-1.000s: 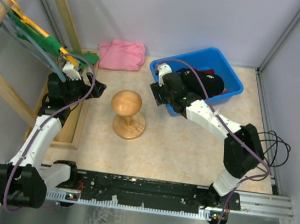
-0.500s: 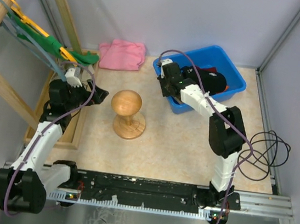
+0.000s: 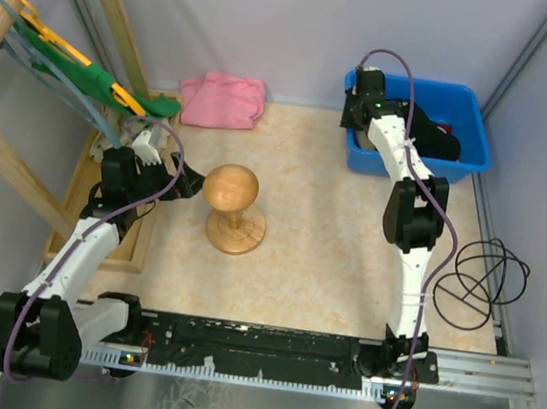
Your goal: Stack the hats
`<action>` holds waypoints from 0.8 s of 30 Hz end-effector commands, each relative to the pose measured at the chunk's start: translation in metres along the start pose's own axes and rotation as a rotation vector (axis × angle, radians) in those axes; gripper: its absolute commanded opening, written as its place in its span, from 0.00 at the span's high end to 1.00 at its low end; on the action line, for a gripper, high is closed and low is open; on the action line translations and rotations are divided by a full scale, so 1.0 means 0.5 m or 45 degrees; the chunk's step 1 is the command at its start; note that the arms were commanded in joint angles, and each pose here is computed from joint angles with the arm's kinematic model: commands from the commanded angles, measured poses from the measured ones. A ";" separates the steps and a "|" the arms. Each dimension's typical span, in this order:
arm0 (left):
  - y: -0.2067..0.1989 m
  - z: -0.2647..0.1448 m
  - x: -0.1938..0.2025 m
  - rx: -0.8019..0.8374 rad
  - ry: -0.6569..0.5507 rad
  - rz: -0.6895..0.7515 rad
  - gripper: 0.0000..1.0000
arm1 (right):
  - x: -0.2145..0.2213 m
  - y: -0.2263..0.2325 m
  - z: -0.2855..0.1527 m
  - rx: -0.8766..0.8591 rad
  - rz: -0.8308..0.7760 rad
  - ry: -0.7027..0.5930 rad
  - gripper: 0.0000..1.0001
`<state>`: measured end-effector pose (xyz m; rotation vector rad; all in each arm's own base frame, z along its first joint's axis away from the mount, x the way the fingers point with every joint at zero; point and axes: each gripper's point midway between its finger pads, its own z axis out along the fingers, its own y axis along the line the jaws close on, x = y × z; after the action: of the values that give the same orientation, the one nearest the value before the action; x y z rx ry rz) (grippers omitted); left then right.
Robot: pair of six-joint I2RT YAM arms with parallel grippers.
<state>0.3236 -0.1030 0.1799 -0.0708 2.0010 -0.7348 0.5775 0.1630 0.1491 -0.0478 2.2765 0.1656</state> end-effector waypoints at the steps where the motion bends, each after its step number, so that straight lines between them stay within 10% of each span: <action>1: -0.022 -0.001 -0.028 0.009 -0.070 -0.061 0.01 | -0.126 0.068 -0.010 -0.181 0.200 -0.152 1.00; 11: 0.018 0.008 0.039 -0.064 0.094 0.065 0.01 | -0.177 0.102 -0.103 -0.336 0.143 -0.296 0.45; 16: 0.053 0.007 0.072 -0.226 0.162 -0.028 0.09 | -0.208 0.114 -0.168 -0.397 0.139 -0.392 0.32; 21: 0.098 -0.028 0.126 -0.530 0.292 -0.321 0.67 | -0.250 0.114 -0.236 -0.406 0.134 -0.468 0.30; 24: 0.094 -0.034 0.170 -0.586 0.381 -0.491 0.76 | -0.279 0.114 -0.297 -0.415 0.125 -0.528 0.28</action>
<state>0.2988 -0.0889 0.1138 -0.3843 2.3220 -0.5628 0.5710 0.1953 0.2573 -0.0329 2.0322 0.4986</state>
